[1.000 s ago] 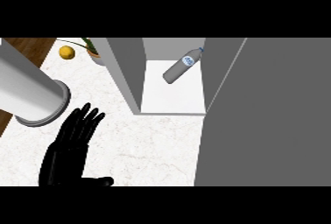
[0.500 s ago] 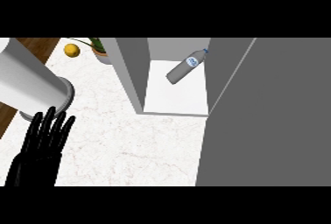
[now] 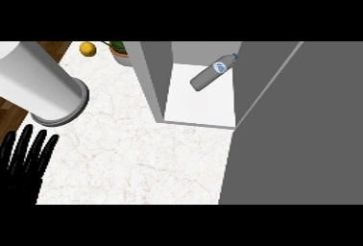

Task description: Pick up the bottled water, place it into the cabinet and close the cabinet

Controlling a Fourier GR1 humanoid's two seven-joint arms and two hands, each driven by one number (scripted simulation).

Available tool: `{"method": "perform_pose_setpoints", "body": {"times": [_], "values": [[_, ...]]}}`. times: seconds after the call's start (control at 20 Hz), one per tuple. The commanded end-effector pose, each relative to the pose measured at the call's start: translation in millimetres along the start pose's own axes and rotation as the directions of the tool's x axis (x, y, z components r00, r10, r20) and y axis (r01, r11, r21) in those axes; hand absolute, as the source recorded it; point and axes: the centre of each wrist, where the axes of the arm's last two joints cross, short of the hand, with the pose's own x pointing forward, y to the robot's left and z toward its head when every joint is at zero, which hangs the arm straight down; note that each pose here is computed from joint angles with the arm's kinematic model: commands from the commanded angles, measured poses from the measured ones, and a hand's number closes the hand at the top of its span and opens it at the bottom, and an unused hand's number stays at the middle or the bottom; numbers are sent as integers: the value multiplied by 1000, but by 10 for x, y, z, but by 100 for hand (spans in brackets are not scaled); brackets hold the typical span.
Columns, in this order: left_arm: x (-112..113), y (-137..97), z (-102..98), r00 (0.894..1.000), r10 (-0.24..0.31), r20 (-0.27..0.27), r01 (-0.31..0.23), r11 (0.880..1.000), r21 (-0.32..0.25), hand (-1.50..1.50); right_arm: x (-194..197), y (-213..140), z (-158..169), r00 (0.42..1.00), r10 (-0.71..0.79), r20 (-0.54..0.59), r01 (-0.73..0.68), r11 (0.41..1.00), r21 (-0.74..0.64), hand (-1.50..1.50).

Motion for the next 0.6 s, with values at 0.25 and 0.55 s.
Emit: {"method": "perform_pose_setpoints", "body": {"times": [0.25, 0.55], "values": [[206, 177, 27, 1000, -10, -11, 9, 998, -64, -150, 173, 169, -259, 998, -22, 62, 9, 980, 201, 150], [261, 168, -45, 1000, -1, 3, 2, 994, -113, -150, 122, 69, -307, 999, 39, 36, -46, 967, 249, 150]]}}
